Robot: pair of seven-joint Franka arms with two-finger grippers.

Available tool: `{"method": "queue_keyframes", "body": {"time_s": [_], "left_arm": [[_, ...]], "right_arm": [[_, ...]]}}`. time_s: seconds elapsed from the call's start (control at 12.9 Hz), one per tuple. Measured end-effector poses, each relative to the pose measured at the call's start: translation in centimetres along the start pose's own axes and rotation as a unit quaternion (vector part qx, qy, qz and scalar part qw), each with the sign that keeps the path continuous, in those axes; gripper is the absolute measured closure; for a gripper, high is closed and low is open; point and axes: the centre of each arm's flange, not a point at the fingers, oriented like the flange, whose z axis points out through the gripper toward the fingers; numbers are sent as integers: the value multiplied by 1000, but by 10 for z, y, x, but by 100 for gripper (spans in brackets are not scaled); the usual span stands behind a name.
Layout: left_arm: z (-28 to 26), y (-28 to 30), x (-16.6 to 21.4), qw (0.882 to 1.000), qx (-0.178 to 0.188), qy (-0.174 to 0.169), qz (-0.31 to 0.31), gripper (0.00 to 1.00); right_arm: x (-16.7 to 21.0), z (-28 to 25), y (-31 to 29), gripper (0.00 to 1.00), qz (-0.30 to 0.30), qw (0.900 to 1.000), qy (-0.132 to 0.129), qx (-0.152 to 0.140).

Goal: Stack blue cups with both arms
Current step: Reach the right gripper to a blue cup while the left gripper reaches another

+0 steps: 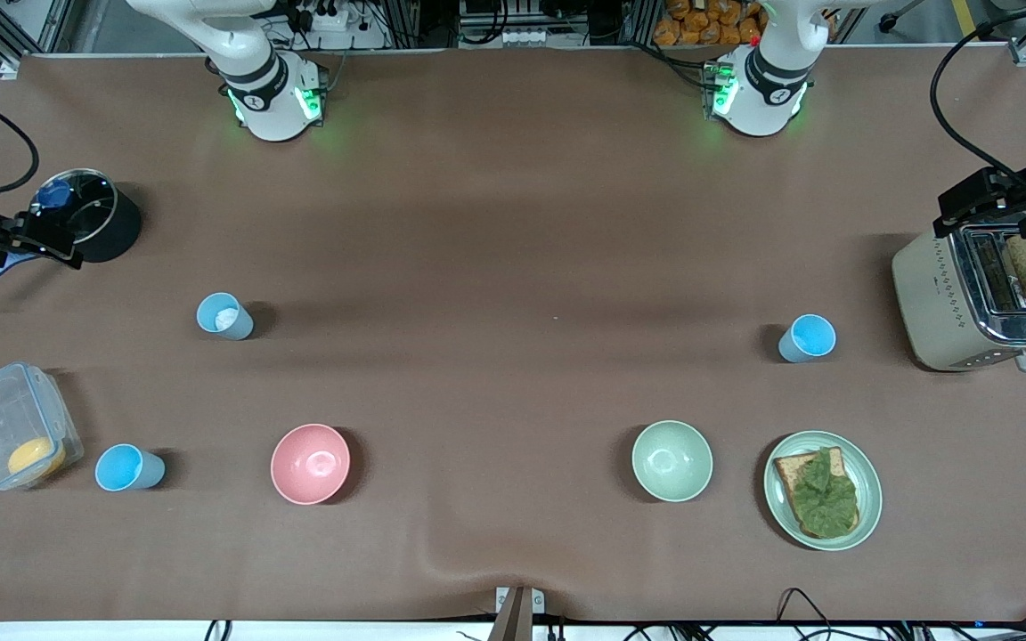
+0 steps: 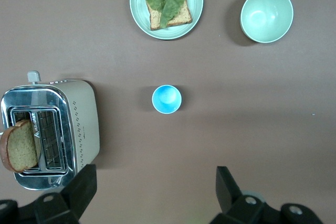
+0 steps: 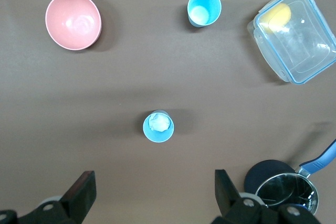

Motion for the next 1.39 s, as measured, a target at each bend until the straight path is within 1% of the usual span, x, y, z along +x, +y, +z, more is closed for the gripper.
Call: {"method": "queue_keyframes", "body": {"time_s": [0.23,0.39,0.46,0.62,0.77,0.93,1.16,1.24,1.39], "left_arm": [[1,-1,-1,1000,-7,-6,-4,0],[10,-17,2,1000,-11,-17,-19,0],[20,-26,6,999,-21,-27,-22,0],[66,-36,20,997,-36,-58,-31,0],[132,-39,40,997,-36,-58,-37,0],[195,-40,45,997,-35,-52,-42,0],[257,-39,36,998,-30,-40,-44,0],[269,-36,32,998,-27,-38,-42,0],[291,-36,26,998,-26,-33,-42,0]], "right_arm": [[0,0,0,0,1,1000,-2,0],[-1,1,0,0,2,1000,-3,0],[-1,1,0,0,2,1000,-4,0],[-1,1,0,0,2,1000,-5,0],[-1,1,-1,0,2,1000,-6,0],[0,5,-1,0,0,1000,-11,0],[6,27,-10,0,-21,999,-34,-1],[9,37,-13,0,-25,999,-49,-1],[11,60,-13,0,-27,996,-90,-1]]}}
